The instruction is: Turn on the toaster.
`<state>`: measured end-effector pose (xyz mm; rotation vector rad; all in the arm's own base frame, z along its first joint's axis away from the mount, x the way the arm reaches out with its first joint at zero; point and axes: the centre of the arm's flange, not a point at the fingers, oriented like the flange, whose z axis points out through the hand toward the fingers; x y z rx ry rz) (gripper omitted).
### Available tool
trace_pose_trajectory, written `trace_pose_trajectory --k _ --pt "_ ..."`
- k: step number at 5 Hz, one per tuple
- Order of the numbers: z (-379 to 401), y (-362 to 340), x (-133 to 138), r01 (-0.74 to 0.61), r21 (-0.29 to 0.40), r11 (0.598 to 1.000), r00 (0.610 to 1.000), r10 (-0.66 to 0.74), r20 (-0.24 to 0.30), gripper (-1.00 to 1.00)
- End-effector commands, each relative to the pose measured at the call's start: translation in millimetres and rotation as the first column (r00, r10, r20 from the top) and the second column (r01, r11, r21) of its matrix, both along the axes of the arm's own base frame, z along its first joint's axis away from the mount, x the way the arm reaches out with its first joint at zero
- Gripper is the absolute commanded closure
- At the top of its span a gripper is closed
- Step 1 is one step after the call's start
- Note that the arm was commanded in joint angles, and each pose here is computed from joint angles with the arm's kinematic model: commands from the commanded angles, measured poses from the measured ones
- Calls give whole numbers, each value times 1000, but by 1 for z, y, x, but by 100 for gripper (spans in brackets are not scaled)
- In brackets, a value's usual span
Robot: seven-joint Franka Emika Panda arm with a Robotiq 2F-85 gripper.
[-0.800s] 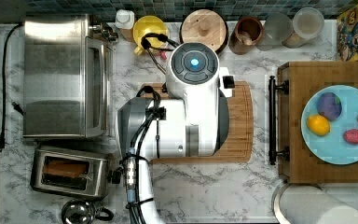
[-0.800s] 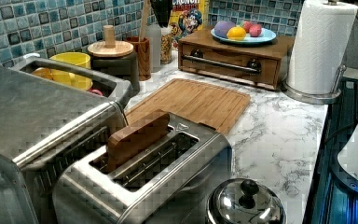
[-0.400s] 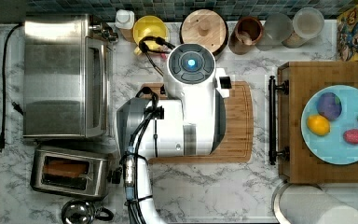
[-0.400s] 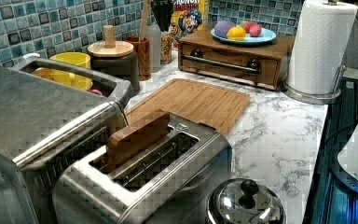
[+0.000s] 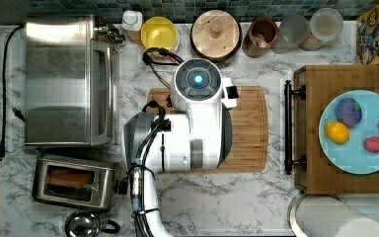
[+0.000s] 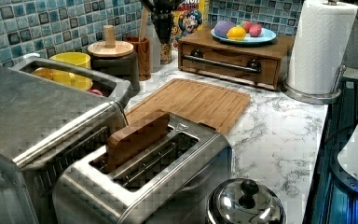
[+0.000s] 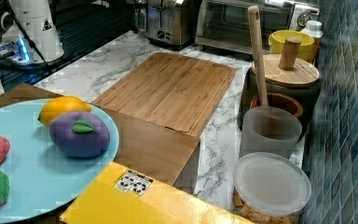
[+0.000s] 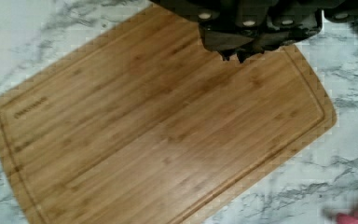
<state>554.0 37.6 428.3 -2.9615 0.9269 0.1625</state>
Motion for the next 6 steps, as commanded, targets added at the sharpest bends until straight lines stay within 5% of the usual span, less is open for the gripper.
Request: trace_pose_trajectory --k 1,4,6 --pt "-9 91 -55 -193 47 980 981 193 6 100" --pt "-43 116 -107 -253 94 963 966 257 -36 100" --pt "-40 146 -153 -313 91 945 950 312 35 100"
